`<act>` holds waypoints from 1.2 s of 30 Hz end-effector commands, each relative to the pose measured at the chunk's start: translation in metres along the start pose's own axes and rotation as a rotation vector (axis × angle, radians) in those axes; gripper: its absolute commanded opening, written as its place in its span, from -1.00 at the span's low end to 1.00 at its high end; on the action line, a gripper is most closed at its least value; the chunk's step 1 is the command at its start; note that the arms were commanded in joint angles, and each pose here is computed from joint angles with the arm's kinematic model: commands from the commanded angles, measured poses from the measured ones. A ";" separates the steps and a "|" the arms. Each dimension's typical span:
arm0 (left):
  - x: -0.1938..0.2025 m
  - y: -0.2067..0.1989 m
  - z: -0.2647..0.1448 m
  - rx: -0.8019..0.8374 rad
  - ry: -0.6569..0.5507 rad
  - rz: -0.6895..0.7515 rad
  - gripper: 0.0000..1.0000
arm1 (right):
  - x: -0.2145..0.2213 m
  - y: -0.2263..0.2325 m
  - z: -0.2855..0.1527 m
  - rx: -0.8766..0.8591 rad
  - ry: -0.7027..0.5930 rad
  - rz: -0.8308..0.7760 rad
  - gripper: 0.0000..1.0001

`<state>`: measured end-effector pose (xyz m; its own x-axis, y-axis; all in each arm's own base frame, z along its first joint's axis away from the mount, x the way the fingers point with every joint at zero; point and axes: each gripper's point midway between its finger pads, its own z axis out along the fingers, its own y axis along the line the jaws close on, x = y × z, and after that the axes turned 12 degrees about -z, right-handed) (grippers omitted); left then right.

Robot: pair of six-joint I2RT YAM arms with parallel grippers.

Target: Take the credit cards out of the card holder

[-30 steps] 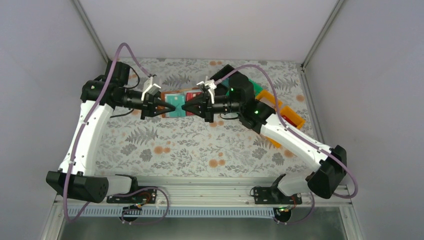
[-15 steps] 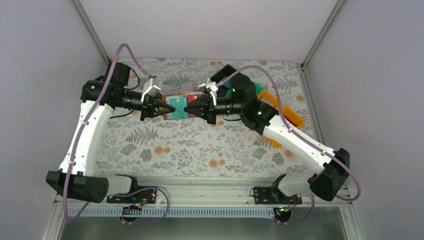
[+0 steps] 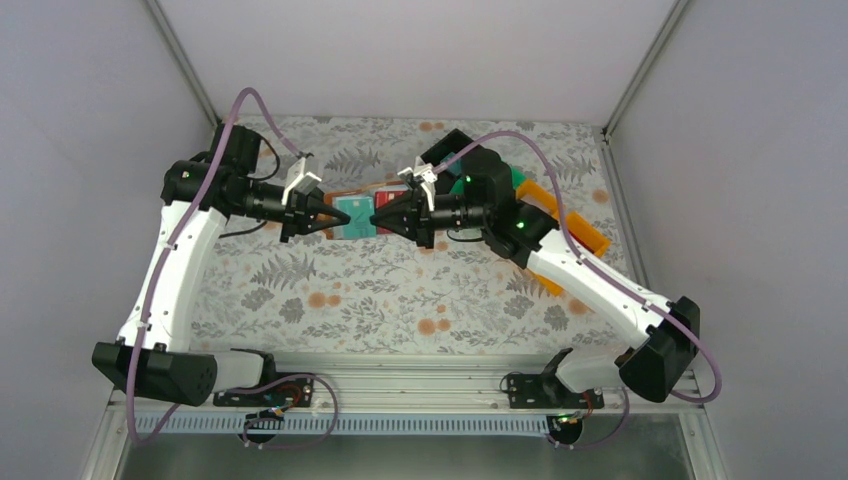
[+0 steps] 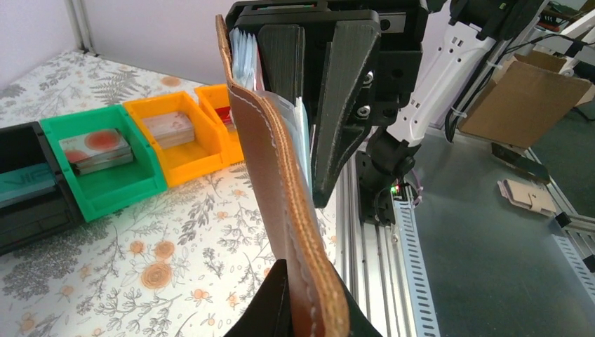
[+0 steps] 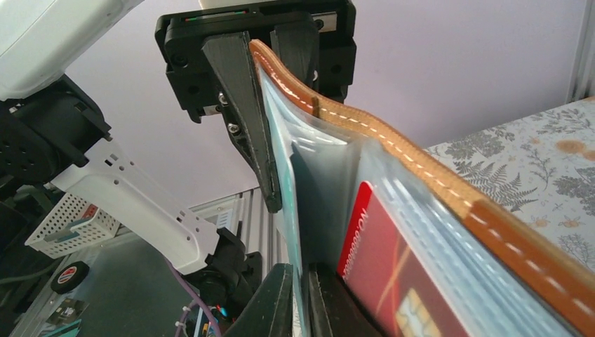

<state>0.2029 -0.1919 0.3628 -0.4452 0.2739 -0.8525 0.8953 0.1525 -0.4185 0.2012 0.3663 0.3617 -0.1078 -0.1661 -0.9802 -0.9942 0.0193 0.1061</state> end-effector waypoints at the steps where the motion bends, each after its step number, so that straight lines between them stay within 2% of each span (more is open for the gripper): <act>1: -0.009 -0.015 -0.003 0.034 -0.041 0.076 -0.95 | -0.012 -0.002 -0.012 0.038 -0.036 -0.027 -0.80; 6: -0.008 -0.017 -0.003 0.042 -0.045 0.078 -0.95 | -0.006 -0.026 -0.016 0.170 -0.007 0.006 -0.77; 13: -0.009 -0.013 -0.001 0.050 -0.051 0.061 -0.95 | -0.005 -0.017 0.006 0.093 -0.002 -0.007 -0.72; 24: -0.008 -0.014 -0.001 0.062 -0.054 0.066 -0.95 | -0.011 -0.010 0.015 0.039 -0.025 -0.026 -0.77; 28: -0.009 -0.014 -0.001 0.059 -0.054 0.063 -0.95 | -0.012 0.003 0.019 -0.048 -0.037 -0.036 -0.92; 31: -0.009 -0.014 -0.002 0.052 -0.051 0.066 -0.95 | -0.015 0.005 0.011 -0.019 -0.046 -0.039 -0.92; 36: -0.005 -0.010 0.001 0.058 -0.047 0.049 -0.71 | -0.013 0.002 -0.006 0.043 -0.056 -0.033 -0.92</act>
<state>0.2064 -0.1890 0.3597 -0.4458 0.2742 -0.8521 0.8947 0.1682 -0.4139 0.2023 0.3737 0.3592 -0.1140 -0.1611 -0.9803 -0.9935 0.0221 0.1119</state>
